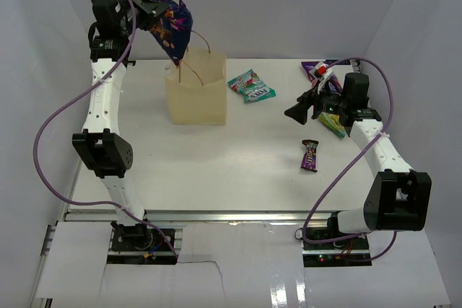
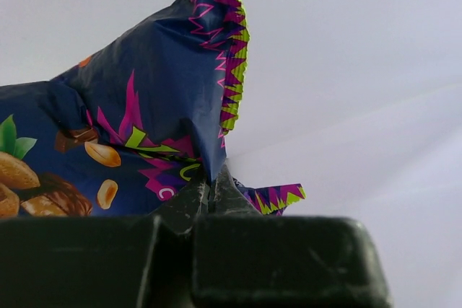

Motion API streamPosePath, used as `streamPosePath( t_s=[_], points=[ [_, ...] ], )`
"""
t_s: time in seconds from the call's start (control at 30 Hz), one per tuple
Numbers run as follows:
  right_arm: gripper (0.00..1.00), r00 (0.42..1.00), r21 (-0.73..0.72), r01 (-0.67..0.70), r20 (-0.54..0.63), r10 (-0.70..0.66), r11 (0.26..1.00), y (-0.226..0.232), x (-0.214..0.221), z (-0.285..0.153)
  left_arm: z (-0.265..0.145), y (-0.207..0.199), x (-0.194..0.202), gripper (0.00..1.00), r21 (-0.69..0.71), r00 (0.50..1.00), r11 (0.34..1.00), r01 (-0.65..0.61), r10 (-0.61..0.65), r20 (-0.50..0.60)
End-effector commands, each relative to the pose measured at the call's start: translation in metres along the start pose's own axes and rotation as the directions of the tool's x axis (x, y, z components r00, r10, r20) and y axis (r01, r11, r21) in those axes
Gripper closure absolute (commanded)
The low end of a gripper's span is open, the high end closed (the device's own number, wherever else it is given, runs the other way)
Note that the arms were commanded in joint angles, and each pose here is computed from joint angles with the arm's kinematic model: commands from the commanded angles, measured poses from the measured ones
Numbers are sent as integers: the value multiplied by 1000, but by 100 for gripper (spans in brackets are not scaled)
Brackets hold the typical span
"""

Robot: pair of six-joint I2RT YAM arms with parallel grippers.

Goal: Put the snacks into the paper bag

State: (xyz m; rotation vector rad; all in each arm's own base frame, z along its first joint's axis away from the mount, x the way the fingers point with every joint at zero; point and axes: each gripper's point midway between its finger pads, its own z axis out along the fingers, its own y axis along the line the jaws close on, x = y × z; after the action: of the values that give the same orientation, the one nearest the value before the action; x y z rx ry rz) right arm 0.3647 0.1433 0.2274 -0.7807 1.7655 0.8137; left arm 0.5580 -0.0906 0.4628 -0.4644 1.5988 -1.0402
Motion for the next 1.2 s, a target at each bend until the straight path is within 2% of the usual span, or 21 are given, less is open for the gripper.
streamPosePath(
  t_s=[0.0, 0.5, 0.53, 0.9, 1.03, 1.17],
  points=[
    [11, 999, -7, 31, 18, -31, 999, 4, -4, -4, -50, -104, -45, 100, 226, 979, 963, -145, 107, 175],
    [11, 1000, -7, 17, 7, -17, 1000, 5, 4, -5, -69, -133, -53, 100, 297, 976, 945, -139, 79, 205],
    [11, 1000, -7, 17, 7, -17, 1000, 5, 4, -5, -69, -147, -39, 100, 326, 981, 937, -128, 72, 180],
    [11, 1000, -3, 17, 5, -17, 1000, 4, 5, -5, -68, -171, 20, 100, 358, 994, 930, -82, 51, 95],
    [11, 1000, -1, 19, 5, -19, 1000, 5, 5, -6, -70, -173, 36, 100, 348, 995, 934, -79, 53, 83],
    [11, 1000, -4, 20, 7, -20, 1000, 6, 5, -6, -72, -154, 60, 100, 316, 997, 947, -62, 45, 62]
  ],
)
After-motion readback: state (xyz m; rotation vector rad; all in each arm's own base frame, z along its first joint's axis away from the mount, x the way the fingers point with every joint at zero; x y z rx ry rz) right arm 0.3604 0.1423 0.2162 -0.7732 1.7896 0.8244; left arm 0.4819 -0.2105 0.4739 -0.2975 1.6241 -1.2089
